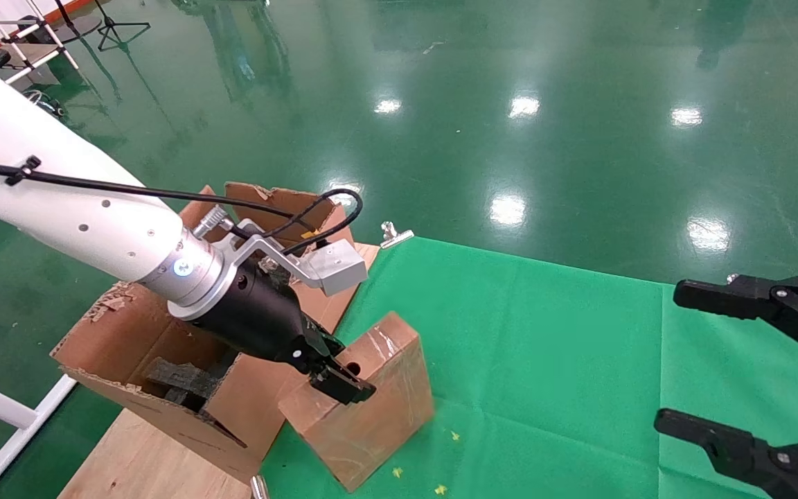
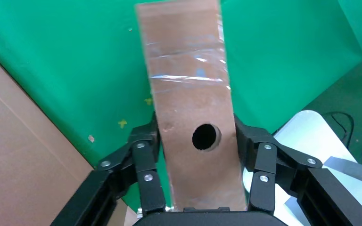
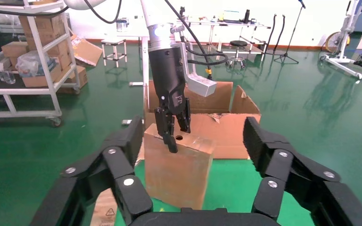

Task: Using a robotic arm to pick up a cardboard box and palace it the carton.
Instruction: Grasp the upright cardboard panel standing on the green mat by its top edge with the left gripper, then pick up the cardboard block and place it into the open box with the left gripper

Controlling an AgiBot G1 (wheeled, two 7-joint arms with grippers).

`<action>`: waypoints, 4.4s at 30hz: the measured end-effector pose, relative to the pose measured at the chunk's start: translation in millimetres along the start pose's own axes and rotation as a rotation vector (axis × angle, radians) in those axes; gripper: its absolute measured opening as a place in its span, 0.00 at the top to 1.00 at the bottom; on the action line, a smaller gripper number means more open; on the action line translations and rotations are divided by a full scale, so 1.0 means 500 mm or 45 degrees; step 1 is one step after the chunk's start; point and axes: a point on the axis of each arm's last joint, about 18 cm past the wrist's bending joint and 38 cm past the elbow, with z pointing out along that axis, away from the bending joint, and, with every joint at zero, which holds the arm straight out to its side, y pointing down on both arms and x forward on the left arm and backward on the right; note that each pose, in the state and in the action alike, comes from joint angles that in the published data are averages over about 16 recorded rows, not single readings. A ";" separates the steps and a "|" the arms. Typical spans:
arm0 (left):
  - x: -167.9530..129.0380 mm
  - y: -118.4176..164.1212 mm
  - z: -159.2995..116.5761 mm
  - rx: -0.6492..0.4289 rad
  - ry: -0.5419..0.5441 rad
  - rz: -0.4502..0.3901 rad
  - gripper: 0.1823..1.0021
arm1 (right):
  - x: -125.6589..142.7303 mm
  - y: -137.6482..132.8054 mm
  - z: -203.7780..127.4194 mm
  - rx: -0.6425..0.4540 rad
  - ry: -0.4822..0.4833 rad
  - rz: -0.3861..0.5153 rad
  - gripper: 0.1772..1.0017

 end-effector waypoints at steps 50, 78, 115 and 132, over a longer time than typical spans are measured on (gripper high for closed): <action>-0.445 0.263 -0.232 0.161 -0.664 -0.399 0.76 | 0.000 0.000 0.000 0.000 0.000 0.000 0.00; -0.493 0.355 -0.080 0.034 -0.780 -0.528 0.77 | 0.000 0.000 0.000 0.000 0.000 0.000 0.00; -0.515 0.367 0.009 0.063 -0.887 -0.505 0.66 | 0.000 0.000 0.000 0.000 0.001 0.000 0.00; -0.456 0.214 -0.120 0.458 -0.589 -0.387 0.26 | 0.000 0.000 0.000 0.000 0.001 0.000 0.00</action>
